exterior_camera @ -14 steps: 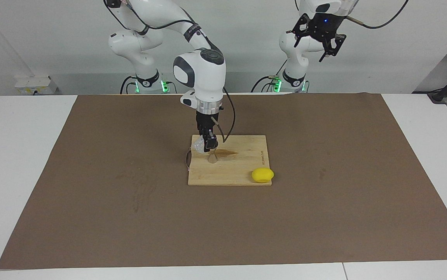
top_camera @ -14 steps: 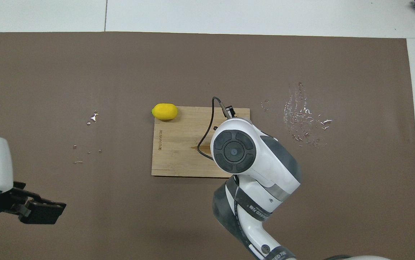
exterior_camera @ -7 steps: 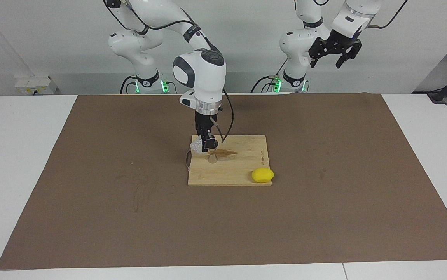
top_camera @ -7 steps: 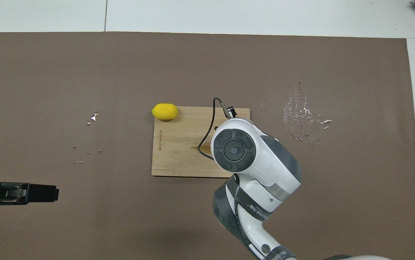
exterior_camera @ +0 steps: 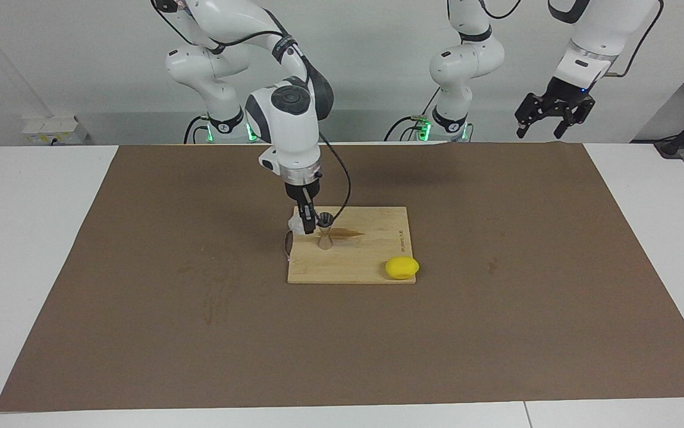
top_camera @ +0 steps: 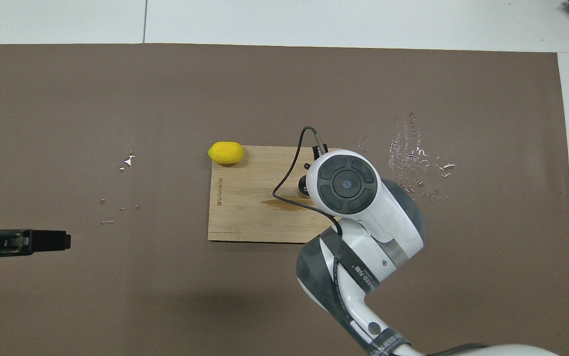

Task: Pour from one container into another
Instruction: 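Carry the glass back with the right gripper and lower it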

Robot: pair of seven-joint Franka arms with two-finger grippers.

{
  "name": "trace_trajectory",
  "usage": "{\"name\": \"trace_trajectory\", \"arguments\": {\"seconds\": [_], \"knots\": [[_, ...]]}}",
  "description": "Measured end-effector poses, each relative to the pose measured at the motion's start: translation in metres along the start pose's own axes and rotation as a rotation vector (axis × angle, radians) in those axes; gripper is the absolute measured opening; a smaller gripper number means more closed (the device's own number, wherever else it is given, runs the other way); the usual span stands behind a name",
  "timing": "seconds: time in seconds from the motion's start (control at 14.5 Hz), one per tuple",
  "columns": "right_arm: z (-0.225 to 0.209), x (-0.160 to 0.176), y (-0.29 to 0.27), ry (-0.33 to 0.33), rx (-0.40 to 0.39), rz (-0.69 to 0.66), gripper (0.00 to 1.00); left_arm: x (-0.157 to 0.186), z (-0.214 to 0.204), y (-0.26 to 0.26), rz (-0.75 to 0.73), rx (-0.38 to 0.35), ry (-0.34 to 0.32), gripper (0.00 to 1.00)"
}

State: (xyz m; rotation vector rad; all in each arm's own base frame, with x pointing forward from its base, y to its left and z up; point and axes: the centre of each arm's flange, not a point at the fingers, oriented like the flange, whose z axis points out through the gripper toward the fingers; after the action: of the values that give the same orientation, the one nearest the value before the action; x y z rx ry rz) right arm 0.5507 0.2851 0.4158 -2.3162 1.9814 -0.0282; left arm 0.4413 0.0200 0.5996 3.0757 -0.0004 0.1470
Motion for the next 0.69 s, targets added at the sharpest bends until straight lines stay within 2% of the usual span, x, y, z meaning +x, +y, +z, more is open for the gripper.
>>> {"name": "trace_trajectory", "arguments": {"seconds": [0.07,0.21,0.28,0.41,0.55,0.69], "knots": [[0.001,0.011,-0.003,-0.036,-0.016,0.019,0.5,0.002,-0.001,-0.01,-0.003,0.005,0.022,1.0],[0.009,0.047,-0.009,-0.158,-0.059,0.067,0.5,0.009,-0.002,-0.024,-0.004,0.018,0.064,1.0],[0.015,0.075,-0.012,-0.243,-0.075,0.084,0.5,0.012,0.001,-0.03,-0.004,0.027,0.071,1.0],[0.027,0.134,-0.011,-0.364,-0.086,0.108,0.5,0.015,0.005,-0.031,0.011,0.033,0.068,1.0],[0.037,0.192,-0.005,-0.43,-0.093,0.134,0.5,0.016,0.005,-0.025,0.024,0.036,0.07,1.0],[0.048,0.232,0.005,-0.485,-0.086,0.144,0.5,0.016,0.005,-0.024,0.025,0.037,0.069,1.0]]}}
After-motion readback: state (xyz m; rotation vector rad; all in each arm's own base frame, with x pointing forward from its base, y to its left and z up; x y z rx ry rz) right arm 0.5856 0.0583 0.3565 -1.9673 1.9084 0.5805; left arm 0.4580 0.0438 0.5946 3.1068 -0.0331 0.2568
